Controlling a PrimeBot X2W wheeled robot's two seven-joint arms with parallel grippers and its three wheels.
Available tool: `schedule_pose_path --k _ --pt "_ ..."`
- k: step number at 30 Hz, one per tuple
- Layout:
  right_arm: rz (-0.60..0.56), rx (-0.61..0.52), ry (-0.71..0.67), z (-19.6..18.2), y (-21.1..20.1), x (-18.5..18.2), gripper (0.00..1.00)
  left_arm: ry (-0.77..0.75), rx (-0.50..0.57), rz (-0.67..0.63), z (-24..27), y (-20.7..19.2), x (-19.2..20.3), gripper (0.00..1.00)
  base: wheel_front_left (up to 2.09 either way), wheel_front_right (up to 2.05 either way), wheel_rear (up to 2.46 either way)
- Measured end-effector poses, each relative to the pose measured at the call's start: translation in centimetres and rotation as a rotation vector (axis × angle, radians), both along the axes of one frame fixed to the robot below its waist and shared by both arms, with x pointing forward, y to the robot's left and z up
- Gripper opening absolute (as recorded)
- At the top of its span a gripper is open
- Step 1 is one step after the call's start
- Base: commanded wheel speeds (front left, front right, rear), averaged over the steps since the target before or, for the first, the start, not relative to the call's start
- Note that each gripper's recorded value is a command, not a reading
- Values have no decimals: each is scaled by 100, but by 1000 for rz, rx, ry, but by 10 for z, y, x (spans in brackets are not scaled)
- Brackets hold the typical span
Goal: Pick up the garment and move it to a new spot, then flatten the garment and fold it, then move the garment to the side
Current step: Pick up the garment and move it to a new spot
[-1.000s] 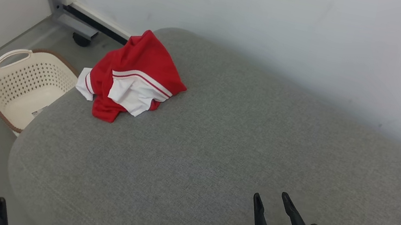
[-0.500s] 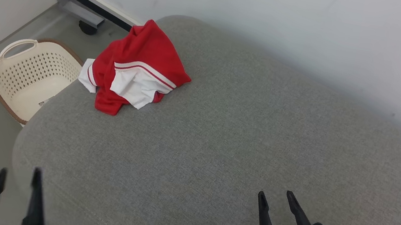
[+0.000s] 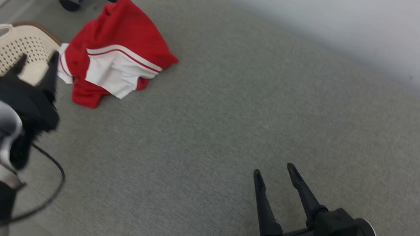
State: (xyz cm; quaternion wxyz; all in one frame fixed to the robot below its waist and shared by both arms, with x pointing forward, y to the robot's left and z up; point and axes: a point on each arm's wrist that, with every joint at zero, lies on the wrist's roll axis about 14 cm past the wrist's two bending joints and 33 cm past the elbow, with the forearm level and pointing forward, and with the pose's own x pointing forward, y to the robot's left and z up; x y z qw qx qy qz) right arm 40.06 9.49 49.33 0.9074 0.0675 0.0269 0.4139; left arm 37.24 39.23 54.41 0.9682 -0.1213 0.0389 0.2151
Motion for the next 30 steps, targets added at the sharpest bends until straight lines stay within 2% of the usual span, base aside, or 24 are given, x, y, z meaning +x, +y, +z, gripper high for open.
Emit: schedule_pose_path --k 6,9,12,16,23,26,27,28,30 --pt "-26 -56 -15 -8 -21 21 100 79 -90 -13 -7 12 55 100 0 0 0" --pt "-73 -81 15 -23 -43 32 100 171 -141 -27 -33 11 80 100 0 0 0" --pt "-117 -97 70 -43 -62 36 100 259 -144 -7 -62 17 95 100 0 0 0" --pt "-165 -127 128 -65 -85 36 100 298 -164 6 -93 13 120 100 0 0 0" --pt "-227 -164 208 -94 -113 36 100 416 -192 32 -164 -8 135 100 0 0 0" --pt "-243 -172 231 -102 -119 35 100 424 -176 41 -175 -11 144 98 0 0 0" --pt "-247 -172 236 -103 -120 34 100 429 -177 40 -179 -13 145 43 0 0 0" --pt "-250 -170 239 -103 -121 33 100 433 -178 40 -181 -14 146 4 0 0 0" --pt "-254 -165 237 -102 -121 33 100 424 -169 34 -178 -13 151 0 0 0 0"
